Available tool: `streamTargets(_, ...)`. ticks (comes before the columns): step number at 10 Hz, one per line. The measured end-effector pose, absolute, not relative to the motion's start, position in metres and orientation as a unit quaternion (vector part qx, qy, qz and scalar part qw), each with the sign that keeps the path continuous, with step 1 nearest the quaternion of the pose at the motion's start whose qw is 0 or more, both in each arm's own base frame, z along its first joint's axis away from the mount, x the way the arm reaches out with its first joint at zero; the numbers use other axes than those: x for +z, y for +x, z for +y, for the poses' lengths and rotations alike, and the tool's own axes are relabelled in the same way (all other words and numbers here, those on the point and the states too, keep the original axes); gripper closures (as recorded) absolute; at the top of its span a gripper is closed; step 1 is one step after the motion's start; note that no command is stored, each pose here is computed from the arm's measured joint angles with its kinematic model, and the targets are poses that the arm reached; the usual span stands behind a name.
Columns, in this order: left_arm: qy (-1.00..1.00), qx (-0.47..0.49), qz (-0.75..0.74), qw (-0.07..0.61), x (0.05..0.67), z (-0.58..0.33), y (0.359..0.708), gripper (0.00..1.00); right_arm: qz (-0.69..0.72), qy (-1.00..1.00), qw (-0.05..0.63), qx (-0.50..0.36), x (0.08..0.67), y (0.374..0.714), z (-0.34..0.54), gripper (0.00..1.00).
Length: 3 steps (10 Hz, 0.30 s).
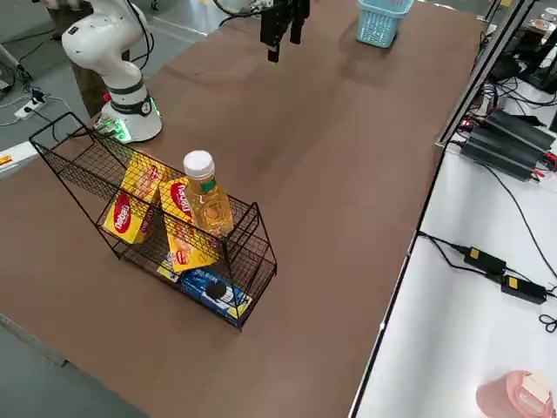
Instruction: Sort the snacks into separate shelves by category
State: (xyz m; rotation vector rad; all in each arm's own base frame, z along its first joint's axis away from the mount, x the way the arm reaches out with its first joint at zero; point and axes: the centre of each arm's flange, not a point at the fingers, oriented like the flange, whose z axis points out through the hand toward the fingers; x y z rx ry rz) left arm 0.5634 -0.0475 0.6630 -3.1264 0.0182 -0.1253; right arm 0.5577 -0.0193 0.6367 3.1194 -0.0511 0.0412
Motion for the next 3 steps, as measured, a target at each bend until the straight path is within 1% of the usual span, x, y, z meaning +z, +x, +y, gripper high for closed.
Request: streamTargets(3, -0.999, -0.04, 0.006, 0.006, 0.663, -0.047, 0.5634, 0.0, -0.012, 1.0, 0.011, 0.013, 0.6238, 0.5608, -0.0161, 0.0)
